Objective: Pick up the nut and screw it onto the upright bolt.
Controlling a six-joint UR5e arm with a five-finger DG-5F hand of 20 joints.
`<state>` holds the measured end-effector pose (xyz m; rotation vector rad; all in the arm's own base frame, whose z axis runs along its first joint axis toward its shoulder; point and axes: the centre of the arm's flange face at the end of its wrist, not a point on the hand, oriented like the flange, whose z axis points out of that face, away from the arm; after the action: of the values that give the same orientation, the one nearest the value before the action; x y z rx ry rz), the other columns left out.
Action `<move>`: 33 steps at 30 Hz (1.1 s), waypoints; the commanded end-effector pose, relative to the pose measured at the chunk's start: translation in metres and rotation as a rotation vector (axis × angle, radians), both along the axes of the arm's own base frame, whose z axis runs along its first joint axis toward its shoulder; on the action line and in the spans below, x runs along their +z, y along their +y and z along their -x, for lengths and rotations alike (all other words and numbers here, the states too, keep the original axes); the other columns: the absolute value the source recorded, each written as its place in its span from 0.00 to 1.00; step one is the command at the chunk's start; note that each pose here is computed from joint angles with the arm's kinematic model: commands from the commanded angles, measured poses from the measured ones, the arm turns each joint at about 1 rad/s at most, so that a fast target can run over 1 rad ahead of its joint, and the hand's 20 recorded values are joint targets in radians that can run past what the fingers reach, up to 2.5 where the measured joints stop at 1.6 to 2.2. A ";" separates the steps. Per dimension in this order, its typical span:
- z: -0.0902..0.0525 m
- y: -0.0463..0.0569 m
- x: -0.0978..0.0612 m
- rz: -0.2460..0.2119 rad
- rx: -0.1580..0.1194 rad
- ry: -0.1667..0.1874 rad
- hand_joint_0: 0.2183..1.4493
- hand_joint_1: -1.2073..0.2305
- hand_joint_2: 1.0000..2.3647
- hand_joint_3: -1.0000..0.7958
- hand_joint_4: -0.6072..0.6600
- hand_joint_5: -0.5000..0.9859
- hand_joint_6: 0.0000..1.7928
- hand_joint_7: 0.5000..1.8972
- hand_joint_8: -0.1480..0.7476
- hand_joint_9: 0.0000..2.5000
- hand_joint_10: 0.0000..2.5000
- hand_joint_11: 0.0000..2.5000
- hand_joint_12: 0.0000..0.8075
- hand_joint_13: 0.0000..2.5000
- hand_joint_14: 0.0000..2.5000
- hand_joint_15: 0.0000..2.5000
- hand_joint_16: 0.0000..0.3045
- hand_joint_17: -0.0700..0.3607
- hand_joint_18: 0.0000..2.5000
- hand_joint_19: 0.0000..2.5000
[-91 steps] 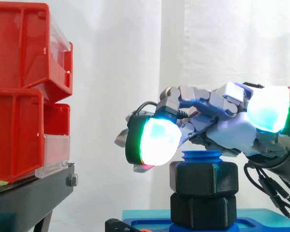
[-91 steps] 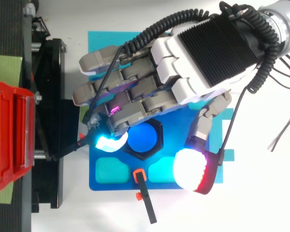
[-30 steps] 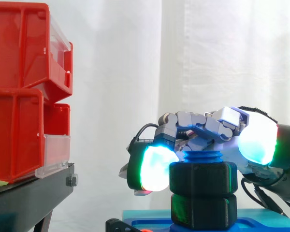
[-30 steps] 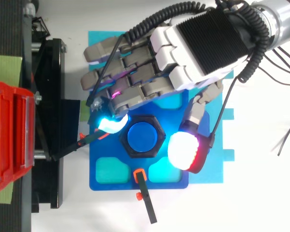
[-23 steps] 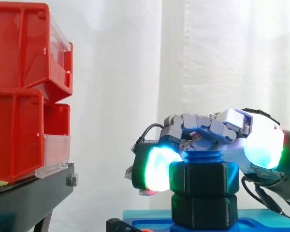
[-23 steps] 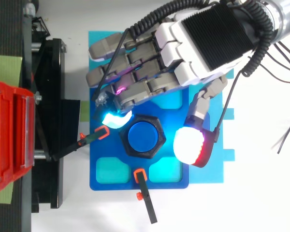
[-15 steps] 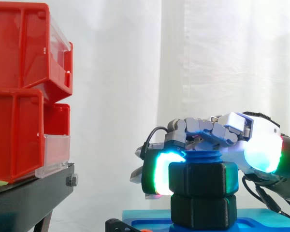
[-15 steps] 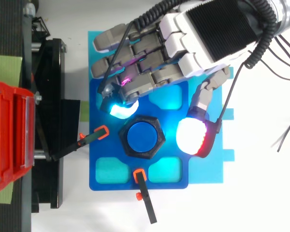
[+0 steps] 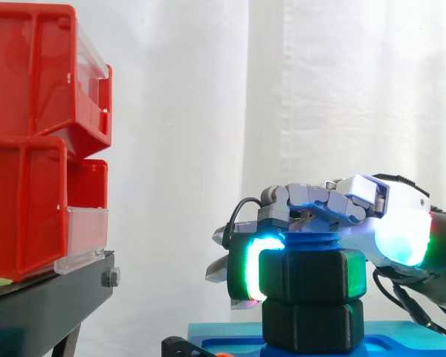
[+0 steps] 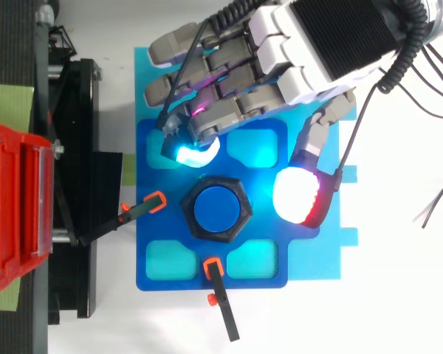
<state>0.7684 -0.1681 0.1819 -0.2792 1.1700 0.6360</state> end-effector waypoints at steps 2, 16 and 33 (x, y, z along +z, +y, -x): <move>-0.001 0.005 0.001 0.001 0.005 0.001 0.18 0.76 0.00 0.28 0.60 0.36 0.28 0.61 0.45 0.38 0.00 0.00 0.31 0.29 0.00 0.00 0.11 0.34 0.19 0.04; -0.003 0.015 0.001 -0.001 0.018 0.001 0.18 0.77 0.00 0.28 0.61 0.36 0.28 0.63 0.46 0.40 0.00 0.00 0.30 0.30 0.00 0.00 0.11 0.34 0.21 0.05; -0.004 0.020 0.001 -0.026 0.037 0.015 0.18 0.79 0.00 0.28 0.60 0.35 0.28 0.56 0.45 0.44 0.00 0.00 0.29 0.31 0.00 0.00 0.11 0.34 0.21 0.06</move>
<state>0.7730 -0.1456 0.1825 -0.2834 1.1718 0.6766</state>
